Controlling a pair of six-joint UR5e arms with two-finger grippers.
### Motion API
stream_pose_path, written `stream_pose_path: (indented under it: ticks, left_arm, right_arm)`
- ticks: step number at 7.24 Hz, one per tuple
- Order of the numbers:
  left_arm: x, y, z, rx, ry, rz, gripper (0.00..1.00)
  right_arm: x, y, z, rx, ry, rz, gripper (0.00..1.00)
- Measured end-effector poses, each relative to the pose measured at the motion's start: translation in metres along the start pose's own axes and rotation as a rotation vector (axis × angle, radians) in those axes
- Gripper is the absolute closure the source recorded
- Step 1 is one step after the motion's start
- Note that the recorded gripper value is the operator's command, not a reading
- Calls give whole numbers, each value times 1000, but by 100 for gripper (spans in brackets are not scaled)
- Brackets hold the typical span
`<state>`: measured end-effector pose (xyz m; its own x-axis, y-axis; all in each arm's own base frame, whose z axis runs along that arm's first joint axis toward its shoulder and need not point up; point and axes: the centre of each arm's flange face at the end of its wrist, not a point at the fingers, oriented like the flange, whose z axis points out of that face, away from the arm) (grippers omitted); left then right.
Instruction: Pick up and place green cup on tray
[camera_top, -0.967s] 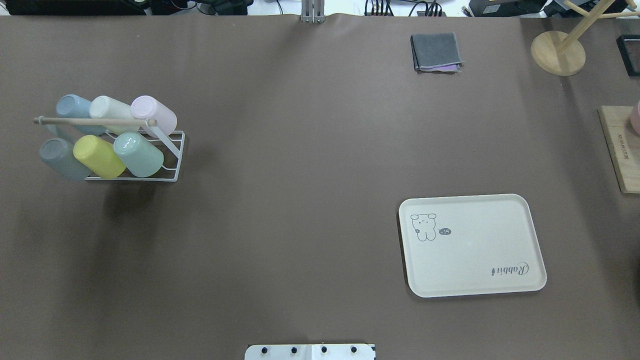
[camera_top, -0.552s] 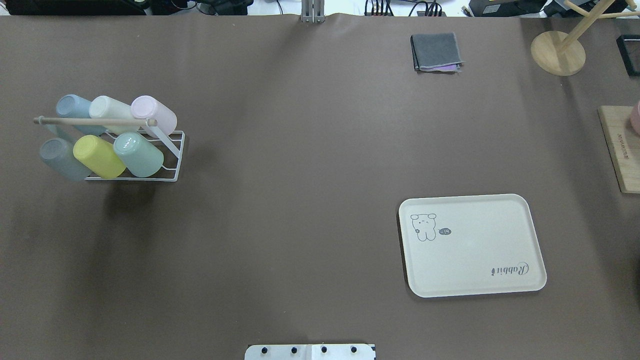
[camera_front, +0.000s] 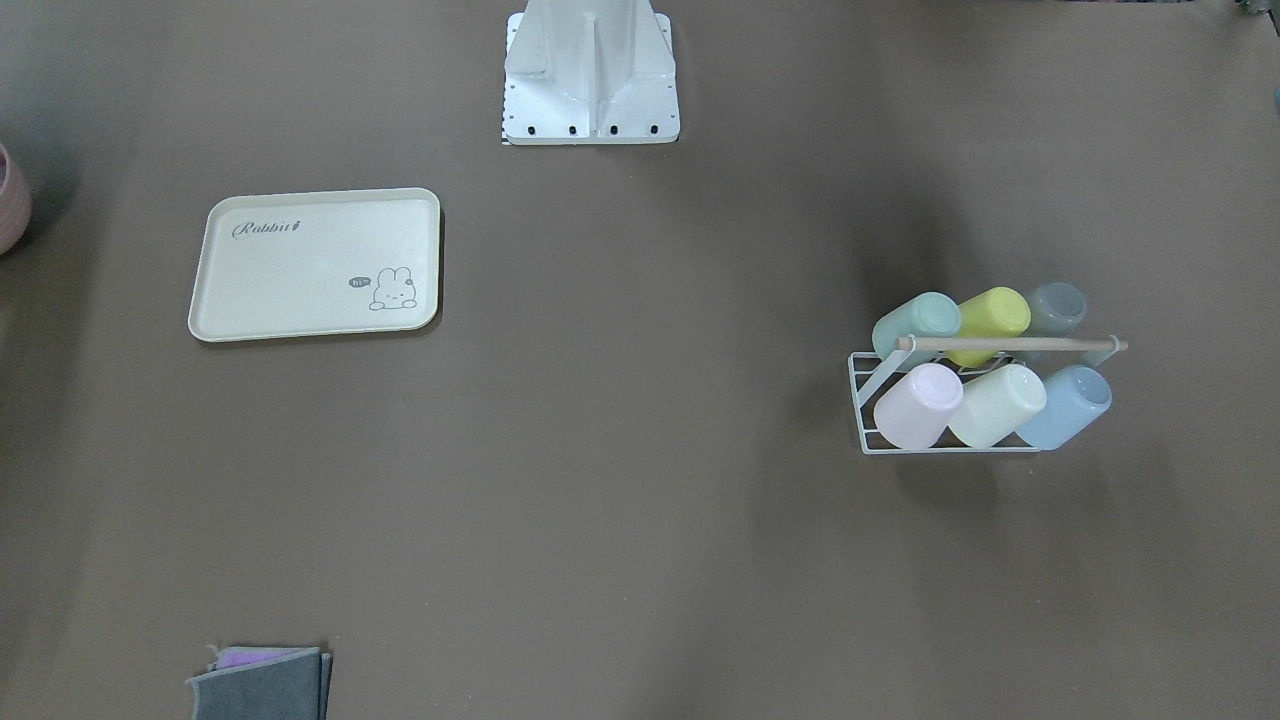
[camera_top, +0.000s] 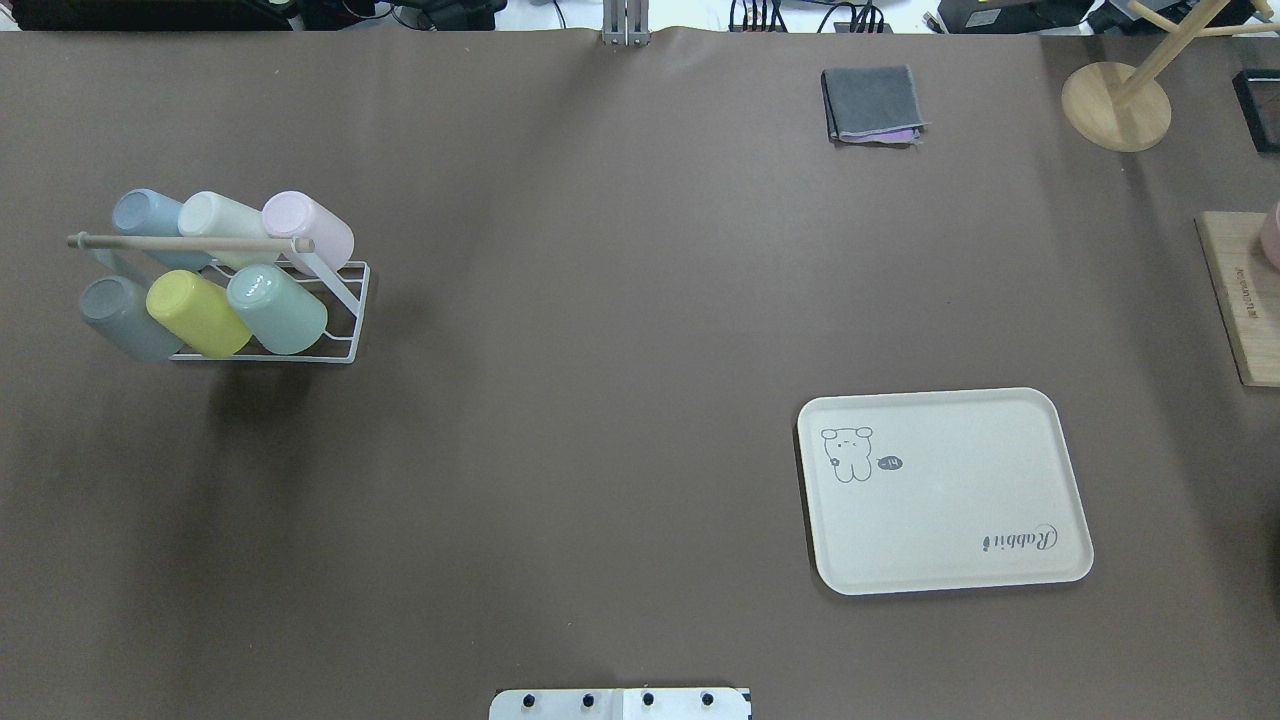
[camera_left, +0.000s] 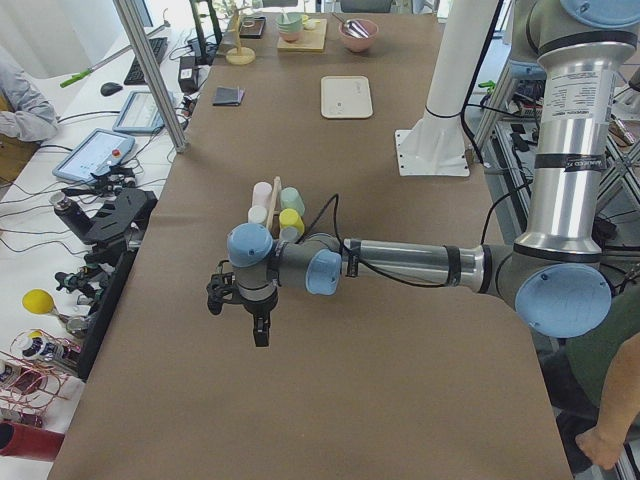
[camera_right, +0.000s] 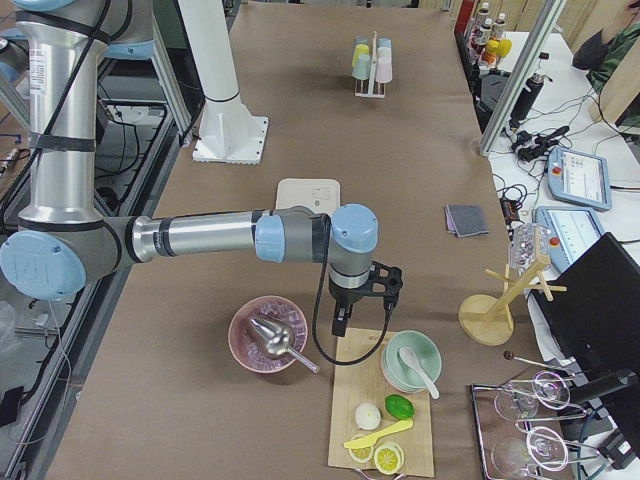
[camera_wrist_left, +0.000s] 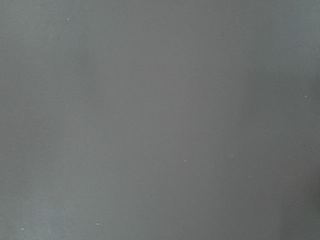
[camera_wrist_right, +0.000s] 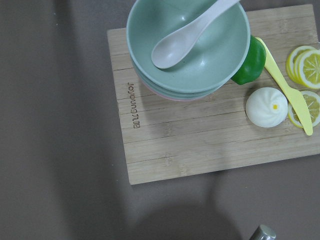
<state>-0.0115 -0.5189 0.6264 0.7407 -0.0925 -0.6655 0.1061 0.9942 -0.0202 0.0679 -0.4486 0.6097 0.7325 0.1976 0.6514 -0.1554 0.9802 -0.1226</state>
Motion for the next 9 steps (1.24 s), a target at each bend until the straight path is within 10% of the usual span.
stream_pose_path:
  ticks: [6, 9]
  left_arm:
    - [146, 23, -25, 0, -171, 229, 2]
    - [253, 24, -69, -13, -155, 431, 2]
  right_arm:
    - [-41, 40, -25, 16, -92, 174, 1]
    - [-117, 64, -9, -21, -162, 52, 1]
